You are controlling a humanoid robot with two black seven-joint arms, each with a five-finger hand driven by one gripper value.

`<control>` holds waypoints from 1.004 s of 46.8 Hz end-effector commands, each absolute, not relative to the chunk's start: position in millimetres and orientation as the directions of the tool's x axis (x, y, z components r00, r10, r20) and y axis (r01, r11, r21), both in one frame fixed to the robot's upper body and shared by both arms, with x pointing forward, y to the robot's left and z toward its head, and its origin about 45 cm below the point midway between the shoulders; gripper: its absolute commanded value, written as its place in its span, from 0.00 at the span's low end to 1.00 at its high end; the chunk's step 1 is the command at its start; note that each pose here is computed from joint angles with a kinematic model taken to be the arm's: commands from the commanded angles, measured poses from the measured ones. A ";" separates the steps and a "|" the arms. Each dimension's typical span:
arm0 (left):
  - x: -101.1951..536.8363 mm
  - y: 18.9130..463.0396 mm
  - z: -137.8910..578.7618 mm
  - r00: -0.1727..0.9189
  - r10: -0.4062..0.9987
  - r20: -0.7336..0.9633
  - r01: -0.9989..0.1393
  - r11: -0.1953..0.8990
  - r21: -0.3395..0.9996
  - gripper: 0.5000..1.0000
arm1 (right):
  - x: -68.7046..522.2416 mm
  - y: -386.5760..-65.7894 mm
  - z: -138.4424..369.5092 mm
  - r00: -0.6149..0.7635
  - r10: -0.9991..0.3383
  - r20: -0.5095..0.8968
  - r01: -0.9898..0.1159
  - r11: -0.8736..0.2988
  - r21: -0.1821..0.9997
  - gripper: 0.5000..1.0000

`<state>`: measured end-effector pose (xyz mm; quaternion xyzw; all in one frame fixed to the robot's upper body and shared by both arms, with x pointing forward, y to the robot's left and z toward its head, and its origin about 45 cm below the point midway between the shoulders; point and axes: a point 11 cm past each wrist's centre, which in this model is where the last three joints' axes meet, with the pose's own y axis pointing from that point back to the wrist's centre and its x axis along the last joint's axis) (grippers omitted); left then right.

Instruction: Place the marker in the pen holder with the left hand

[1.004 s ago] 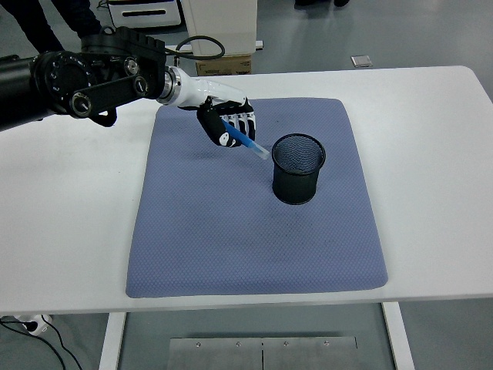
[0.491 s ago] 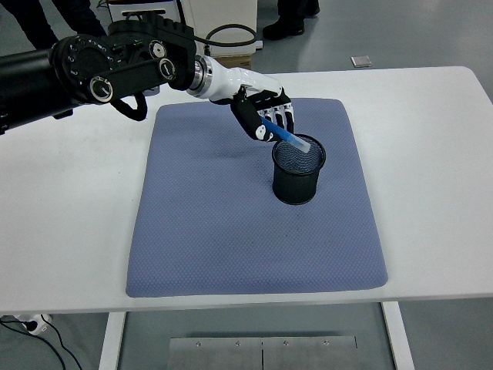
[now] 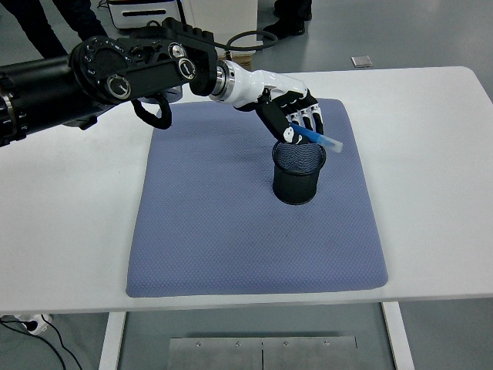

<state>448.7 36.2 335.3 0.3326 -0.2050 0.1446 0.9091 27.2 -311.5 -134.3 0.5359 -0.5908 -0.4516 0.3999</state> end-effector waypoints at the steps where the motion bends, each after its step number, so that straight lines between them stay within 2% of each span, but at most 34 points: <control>1: 446.0 30.5 333.5 0.884 0.141 0.446 -0.389 0.750 0.535 0.00 | 27.1 -311.5 -134.3 -0.106 -0.994 -0.012 -0.272 0.018 0.962 1.00; 15: 438.6 21.2 318.4 0.922 0.230 0.311 -0.363 0.790 0.494 0.00 | 27.0 -311.5 -134.4 -0.106 -0.994 -0.012 -0.271 0.018 0.963 1.00; 32: 438.8 24.0 299.0 0.916 0.356 0.183 -0.400 0.798 0.451 0.00 | 27.1 -311.5 -134.3 -0.106 -0.994 -0.012 -0.272 0.018 0.962 1.00; 33: 439.6 26.1 297.0 0.913 0.371 0.171 -0.408 0.798 0.444 0.04 | 27.1 -311.5 -134.3 -0.106 -0.994 -0.012 -0.272 0.018 0.962 1.00; 35: 439.6 26.4 295.7 0.911 0.381 0.158 -0.411 0.799 0.439 0.20 | 27.1 -311.5 -134.3 -0.106 -0.994 -0.012 -0.272 0.018 0.962 1.00; 39: 443.5 28.9 295.8 0.894 0.422 0.152 -0.445 0.789 0.424 0.62 | 27.1 -311.5 -134.3 -0.106 -0.994 -0.012 -0.272 0.018 0.962 1.00; 40: 443.5 28.9 295.8 0.894 0.422 0.152 -0.445 0.789 0.424 0.62 | 27.1 -311.5 -134.3 -0.106 -0.994 -0.012 -0.272 0.018 0.962 1.00; 41: 446.4 31.9 296.1 0.881 0.449 0.147 -0.467 0.780 0.416 0.86 | 27.1 -311.5 -134.3 -0.106 -0.994 -0.012 -0.272 0.018 0.962 1.00; 47: 448.7 31.5 303.1 0.874 0.471 0.121 -0.479 0.789 0.385 1.00 | 27.1 -311.5 -134.3 -0.106 -0.994 -0.012 -0.272 0.018 0.962 1.00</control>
